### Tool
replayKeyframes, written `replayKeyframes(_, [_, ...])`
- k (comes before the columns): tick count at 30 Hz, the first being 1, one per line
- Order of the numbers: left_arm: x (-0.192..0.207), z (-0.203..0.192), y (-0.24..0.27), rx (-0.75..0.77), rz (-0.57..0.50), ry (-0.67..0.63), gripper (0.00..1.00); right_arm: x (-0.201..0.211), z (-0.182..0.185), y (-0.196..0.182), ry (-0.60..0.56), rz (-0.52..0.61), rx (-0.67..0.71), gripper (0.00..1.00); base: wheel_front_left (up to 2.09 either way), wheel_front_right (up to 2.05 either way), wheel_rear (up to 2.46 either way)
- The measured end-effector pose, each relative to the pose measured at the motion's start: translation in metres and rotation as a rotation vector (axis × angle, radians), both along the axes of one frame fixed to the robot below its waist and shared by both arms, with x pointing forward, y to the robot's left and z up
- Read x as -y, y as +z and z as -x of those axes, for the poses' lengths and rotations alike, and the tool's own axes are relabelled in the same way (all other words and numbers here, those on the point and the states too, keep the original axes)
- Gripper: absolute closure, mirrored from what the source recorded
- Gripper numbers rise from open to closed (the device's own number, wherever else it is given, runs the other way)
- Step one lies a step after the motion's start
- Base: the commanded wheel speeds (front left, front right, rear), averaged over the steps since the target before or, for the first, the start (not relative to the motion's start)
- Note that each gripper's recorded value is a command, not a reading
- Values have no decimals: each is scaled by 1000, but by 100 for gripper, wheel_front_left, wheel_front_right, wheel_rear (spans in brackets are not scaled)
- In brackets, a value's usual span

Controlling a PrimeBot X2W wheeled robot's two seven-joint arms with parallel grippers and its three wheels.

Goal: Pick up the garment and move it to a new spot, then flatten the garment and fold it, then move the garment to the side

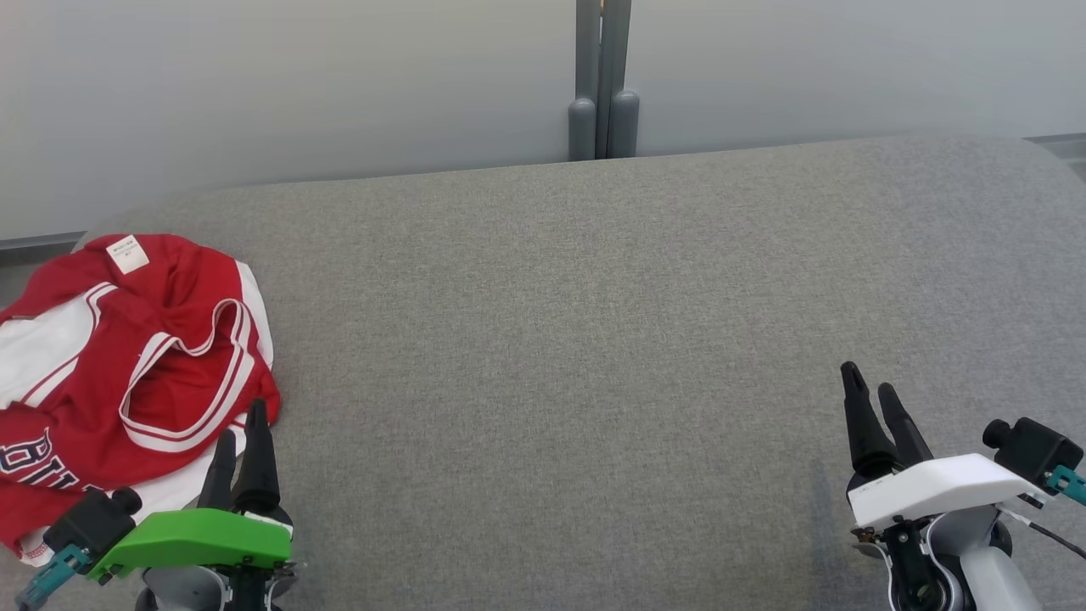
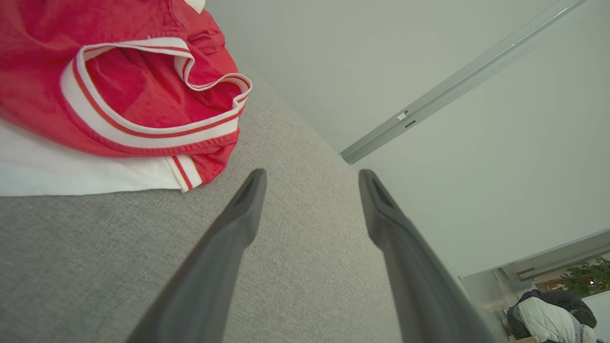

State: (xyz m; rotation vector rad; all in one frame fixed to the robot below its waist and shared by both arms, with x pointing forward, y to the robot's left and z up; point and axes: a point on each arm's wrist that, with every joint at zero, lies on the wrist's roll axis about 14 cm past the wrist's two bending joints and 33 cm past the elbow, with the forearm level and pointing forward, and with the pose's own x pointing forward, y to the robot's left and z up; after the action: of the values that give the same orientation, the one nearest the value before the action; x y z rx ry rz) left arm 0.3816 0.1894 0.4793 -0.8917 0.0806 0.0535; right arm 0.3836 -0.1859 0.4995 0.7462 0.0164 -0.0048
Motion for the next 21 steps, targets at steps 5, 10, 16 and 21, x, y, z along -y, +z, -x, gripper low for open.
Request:
replayKeyframes(5, [-2,0,1,8,-71,2,0,-2,0,1,7,73,9,0,0,0,0])
replayKeyframes(10, [-3,0,1,15,-134,3,0,-4,0,2,14,140,17,0,0,0,0])
replayKeyframes(16, [-3,0,2,26,-202,-1,0,-5,0,3,22,214,27,0,0,0,0])
replayKeyframes(21, [-2,0,3,36,-255,-9,0,-7,0,4,29,272,37,0,0,0,0])
